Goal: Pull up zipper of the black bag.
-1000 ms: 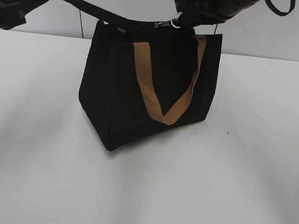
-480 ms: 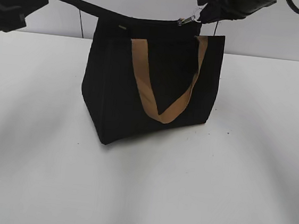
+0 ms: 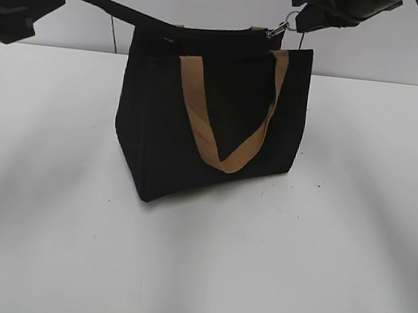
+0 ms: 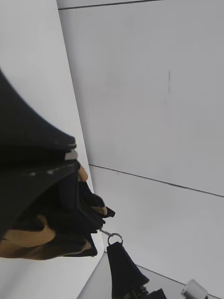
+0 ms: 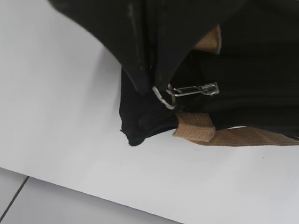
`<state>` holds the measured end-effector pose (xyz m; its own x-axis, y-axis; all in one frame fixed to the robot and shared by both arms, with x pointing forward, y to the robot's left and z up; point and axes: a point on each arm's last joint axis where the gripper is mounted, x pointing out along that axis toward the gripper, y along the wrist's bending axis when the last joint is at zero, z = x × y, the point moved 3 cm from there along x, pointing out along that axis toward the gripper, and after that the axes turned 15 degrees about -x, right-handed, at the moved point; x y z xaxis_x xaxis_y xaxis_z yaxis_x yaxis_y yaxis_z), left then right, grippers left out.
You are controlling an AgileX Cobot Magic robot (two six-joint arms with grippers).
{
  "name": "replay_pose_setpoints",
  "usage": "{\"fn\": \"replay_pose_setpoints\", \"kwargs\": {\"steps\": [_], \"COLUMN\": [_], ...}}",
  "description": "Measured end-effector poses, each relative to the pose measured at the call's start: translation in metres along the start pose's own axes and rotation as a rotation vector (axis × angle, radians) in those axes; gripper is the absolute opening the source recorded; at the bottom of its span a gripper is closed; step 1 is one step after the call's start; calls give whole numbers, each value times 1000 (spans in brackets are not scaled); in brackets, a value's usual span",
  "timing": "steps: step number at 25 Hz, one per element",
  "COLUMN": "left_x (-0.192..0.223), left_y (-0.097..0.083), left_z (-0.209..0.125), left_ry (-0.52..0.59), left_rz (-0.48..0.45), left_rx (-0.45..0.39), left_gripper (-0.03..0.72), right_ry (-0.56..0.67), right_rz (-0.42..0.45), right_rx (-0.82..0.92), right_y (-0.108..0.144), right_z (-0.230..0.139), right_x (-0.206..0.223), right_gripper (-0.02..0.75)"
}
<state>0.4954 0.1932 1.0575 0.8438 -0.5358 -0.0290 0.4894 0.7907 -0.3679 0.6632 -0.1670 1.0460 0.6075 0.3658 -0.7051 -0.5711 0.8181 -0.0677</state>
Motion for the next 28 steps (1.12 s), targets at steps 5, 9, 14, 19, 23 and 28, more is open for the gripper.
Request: {"fn": "replay_pose_setpoints", "kwargs": {"steps": [5, 9, 14, 19, 23, 28], "left_x": [0, 0, 8, 15, 17, 18], "left_y": [0, -1, 2, 2, 3, 4], "left_z": [-1, -1, -11, -16, -18, -20], "left_ry": [5, 10, 40, 30, 30, 37], "left_rz": [-4, -11, -27, -70, -79, -76], "left_rx": [10, 25, 27, 13, 7, 4], "left_gripper": [28, 28, 28, 28, 28, 43], "right_ry": [-7, -21, -32, -26, -26, 34], "right_rz": [14, 30, 58, 80, 89, 133], "right_rx": [19, 0, -33, -39, -42, -76], "right_y": [4, 16, 37, 45, 48, 55], "right_z": [2, 6, 12, 13, 15, 12], "right_x": [0, 3, 5, 6, -3, -30], "right_gripper": [-12, 26, 153, 286, 347, 361]}}
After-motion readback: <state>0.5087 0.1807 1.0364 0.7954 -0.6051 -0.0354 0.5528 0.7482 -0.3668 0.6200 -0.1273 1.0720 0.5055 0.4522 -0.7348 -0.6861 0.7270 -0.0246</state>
